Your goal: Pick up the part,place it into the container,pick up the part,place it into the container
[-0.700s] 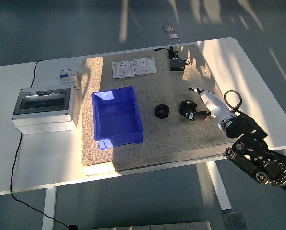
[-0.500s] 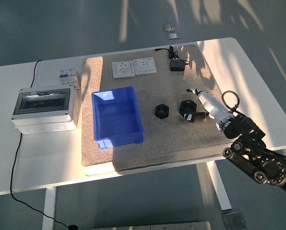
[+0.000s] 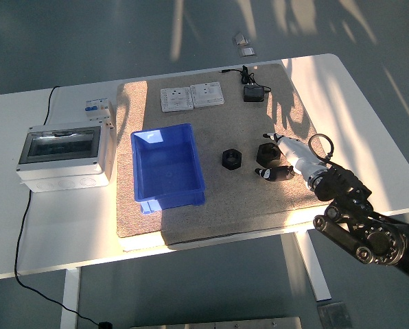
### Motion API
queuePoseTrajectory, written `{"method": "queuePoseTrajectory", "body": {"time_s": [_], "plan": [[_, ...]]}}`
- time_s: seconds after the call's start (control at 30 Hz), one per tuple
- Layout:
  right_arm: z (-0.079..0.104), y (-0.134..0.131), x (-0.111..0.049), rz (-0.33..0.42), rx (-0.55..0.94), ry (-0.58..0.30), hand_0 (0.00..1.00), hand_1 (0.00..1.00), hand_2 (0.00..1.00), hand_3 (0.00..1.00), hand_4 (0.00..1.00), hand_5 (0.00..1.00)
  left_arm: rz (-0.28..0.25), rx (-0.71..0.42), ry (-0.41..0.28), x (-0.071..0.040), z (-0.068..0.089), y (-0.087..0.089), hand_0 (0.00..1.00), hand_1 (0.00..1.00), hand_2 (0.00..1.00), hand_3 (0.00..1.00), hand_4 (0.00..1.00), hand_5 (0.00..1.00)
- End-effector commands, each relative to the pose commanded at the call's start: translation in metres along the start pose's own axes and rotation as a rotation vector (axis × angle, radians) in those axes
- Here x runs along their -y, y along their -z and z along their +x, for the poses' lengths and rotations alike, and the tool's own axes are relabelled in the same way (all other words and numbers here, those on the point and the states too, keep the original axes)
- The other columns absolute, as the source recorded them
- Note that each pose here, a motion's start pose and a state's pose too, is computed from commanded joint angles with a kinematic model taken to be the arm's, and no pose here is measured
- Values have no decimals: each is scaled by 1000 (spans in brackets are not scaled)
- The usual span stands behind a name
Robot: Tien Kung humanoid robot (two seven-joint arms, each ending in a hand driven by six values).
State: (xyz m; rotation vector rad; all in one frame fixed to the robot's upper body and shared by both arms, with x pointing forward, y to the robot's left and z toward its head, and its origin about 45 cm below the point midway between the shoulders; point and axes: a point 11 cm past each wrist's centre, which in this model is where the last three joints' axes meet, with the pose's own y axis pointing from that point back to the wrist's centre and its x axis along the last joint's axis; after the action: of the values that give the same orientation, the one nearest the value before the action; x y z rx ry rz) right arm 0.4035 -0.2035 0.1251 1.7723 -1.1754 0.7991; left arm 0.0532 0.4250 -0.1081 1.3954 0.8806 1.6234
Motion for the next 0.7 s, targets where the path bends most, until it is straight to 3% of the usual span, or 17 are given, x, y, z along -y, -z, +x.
{"method": "queuePoseTrajectory", "body": {"time_s": [0.03,0.2,0.23,0.4,0.43,0.7], "plan": [[0,0,0,2,-10,-4,818,473,689,819,670,47,0,0,0,0,0,0,675,657,661,742,761,820],[-4,-2,1,-3,-47,-9,818,473,689,819,670,47,-2,2,0,0,0,-1,675,657,661,742,761,820],[-4,-2,2,-5,-53,-10,710,345,560,668,539,2,-2,2,0,0,0,-1,675,658,660,742,761,821],[-5,-3,2,-1,-62,-22,710,345,560,668,539,2,-2,3,0,0,0,-1,675,658,660,742,761,821],[-4,-3,2,5,-61,-28,593,251,522,651,404,2,-2,4,0,0,0,-1,676,658,660,742,760,821],[18,22,2,132,-6,-140,576,235,516,642,358,2,-2,1,-1,0,1,-1,676,657,660,743,760,822]]}}
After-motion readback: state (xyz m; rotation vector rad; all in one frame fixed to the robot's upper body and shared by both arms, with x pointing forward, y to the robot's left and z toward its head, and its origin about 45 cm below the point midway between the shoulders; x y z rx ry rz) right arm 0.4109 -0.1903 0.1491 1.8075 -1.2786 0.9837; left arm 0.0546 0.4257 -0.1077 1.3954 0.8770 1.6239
